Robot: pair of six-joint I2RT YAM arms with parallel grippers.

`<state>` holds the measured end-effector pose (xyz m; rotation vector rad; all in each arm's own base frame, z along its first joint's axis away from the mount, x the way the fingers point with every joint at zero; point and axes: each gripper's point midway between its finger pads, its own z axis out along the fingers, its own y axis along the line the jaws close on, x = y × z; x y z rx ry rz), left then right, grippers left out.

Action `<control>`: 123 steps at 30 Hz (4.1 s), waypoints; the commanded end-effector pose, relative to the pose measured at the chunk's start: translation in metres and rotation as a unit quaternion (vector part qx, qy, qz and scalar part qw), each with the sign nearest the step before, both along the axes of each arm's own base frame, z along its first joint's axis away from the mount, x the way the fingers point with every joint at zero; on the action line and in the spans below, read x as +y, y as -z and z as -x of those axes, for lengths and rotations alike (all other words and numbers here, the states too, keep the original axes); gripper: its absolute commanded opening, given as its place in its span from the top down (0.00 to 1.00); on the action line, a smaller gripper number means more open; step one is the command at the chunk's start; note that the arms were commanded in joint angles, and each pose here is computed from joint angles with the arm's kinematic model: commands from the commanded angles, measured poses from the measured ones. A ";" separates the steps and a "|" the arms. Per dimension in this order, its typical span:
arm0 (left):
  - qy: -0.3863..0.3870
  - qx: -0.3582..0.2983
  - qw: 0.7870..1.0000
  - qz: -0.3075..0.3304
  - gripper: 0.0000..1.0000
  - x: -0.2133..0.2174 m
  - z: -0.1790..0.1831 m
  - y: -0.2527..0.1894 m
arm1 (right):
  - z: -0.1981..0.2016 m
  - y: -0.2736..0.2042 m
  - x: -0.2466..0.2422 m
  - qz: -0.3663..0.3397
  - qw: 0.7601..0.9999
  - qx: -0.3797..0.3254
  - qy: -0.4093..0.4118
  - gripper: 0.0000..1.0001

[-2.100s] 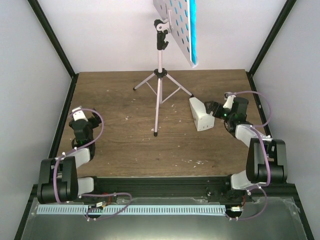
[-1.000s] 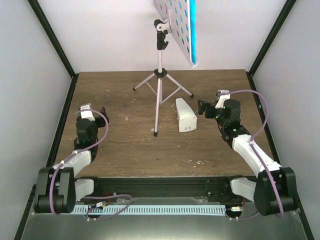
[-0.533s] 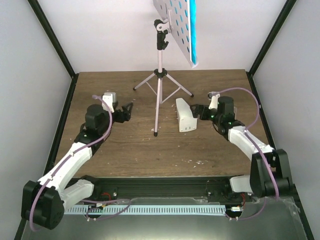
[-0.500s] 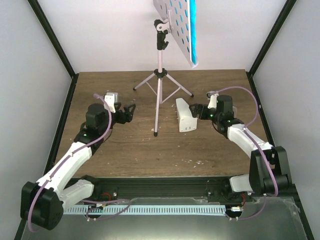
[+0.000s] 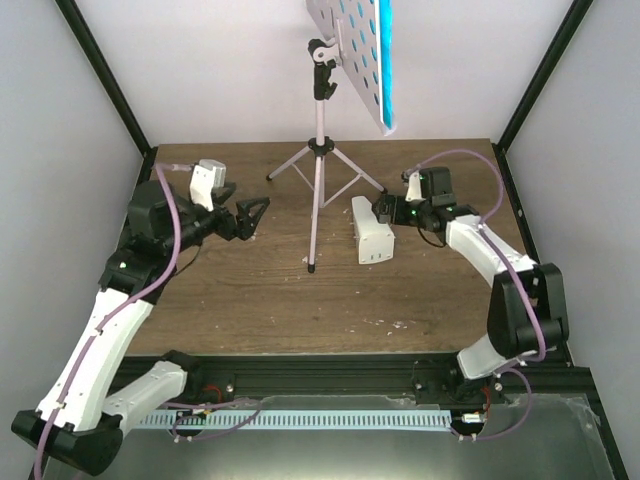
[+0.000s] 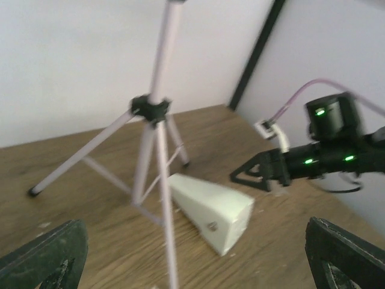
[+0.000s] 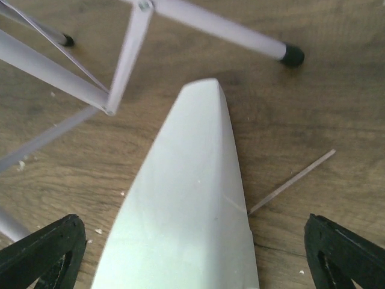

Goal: Pack up the instrument practice props

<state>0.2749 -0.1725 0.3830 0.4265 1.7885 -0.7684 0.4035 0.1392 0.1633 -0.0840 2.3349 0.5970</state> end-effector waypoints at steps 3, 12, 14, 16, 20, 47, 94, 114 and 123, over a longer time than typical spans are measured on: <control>-0.104 0.064 0.985 -0.125 0.00 0.036 -0.026 0.082 | 0.000 0.025 0.011 0.074 0.994 0.075 -0.021 0.00; -0.210 0.047 0.964 -0.153 0.00 0.082 -0.036 0.093 | -0.007 0.041 0.025 0.155 0.983 0.095 -0.031 0.00; -0.226 0.048 0.960 -0.157 0.00 0.090 -0.037 0.095 | -0.008 0.045 0.028 0.155 0.982 0.102 -0.035 0.00; -0.248 0.053 0.953 -0.165 0.00 0.099 -0.040 0.099 | -0.007 0.051 0.033 0.162 0.980 0.110 -0.041 0.00; -0.261 0.058 0.950 -0.163 0.00 0.105 -0.041 0.102 | -0.006 0.064 0.040 0.193 0.972 0.122 -0.052 0.00; -0.243 0.080 0.953 -0.162 0.00 0.097 -0.046 0.119 | 0.140 0.077 0.037 0.182 0.949 0.252 -0.053 0.06; -0.230 0.081 0.958 -0.149 0.00 0.091 -0.044 0.118 | 0.048 0.131 0.055 0.266 0.927 0.243 -0.106 0.15; -0.231 0.075 0.959 -0.148 0.01 0.091 -0.044 0.118 | 0.047 0.052 0.080 0.156 0.975 0.097 -0.124 0.45; -0.224 0.048 0.962 -0.151 0.01 0.087 -0.041 0.113 | 0.092 -0.023 0.118 0.008 0.977 -0.095 -0.192 0.44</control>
